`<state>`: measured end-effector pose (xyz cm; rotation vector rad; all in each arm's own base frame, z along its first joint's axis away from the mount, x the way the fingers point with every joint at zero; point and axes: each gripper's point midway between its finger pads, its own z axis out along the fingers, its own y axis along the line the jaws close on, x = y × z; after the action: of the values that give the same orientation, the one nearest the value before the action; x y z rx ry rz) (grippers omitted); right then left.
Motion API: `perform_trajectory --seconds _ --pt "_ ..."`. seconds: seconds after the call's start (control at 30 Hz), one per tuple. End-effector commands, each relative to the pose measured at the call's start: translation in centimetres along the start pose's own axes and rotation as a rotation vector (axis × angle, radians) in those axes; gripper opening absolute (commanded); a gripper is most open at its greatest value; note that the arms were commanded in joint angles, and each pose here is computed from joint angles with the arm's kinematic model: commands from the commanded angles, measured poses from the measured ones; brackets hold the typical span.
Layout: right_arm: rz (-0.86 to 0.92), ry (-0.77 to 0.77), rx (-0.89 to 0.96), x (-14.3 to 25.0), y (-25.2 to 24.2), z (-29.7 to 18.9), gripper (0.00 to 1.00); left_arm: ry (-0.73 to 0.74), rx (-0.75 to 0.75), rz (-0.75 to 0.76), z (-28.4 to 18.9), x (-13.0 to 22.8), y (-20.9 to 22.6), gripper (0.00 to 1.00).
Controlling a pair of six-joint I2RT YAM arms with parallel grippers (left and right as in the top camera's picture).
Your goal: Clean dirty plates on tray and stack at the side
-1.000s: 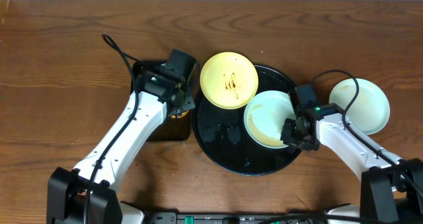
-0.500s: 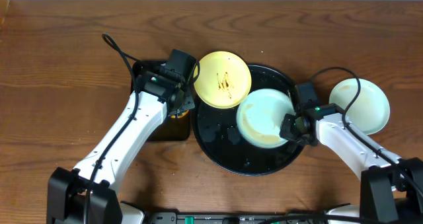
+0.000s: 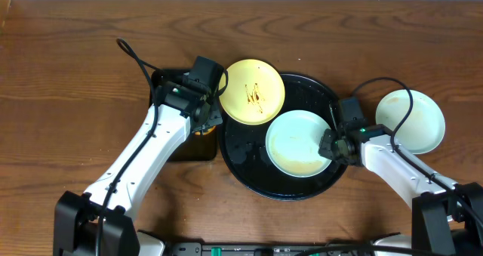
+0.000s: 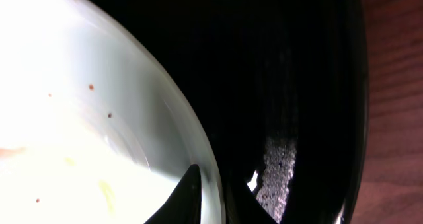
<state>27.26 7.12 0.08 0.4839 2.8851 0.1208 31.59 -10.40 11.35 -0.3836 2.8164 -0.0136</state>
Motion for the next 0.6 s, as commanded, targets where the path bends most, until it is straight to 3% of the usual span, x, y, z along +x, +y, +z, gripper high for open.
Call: perform_trajectory --seconds 0.0,0.07,0.27,0.37,0.57 --pt "0.003 0.021 0.028 0.7 -0.8 1.0 0.08 -0.016 -0.005 -0.003 -0.3 -0.5 0.2 0.08" --pt "0.003 0.022 0.029 0.8 -0.8 1.0 0.01 -0.016 -0.005 -0.003 -0.3 -0.5 0.1 0.08" --pt "-0.029 0.016 0.024 0.5 -0.6 0.9 0.01 -0.016 -0.005 -0.003 -0.3 -0.5 0.1 0.08" --pt "-0.16 -0.029 0.0 -1.0 0.1 -0.3 0.01 -0.016 -0.005 -0.003 -0.3 -0.5 0.1 0.08" --pt "-0.251 -0.186 -0.049 -5.1 1.5 -4.8 0.01 -0.016 -0.005 -0.003 -0.3 -0.5 0.1 0.08"
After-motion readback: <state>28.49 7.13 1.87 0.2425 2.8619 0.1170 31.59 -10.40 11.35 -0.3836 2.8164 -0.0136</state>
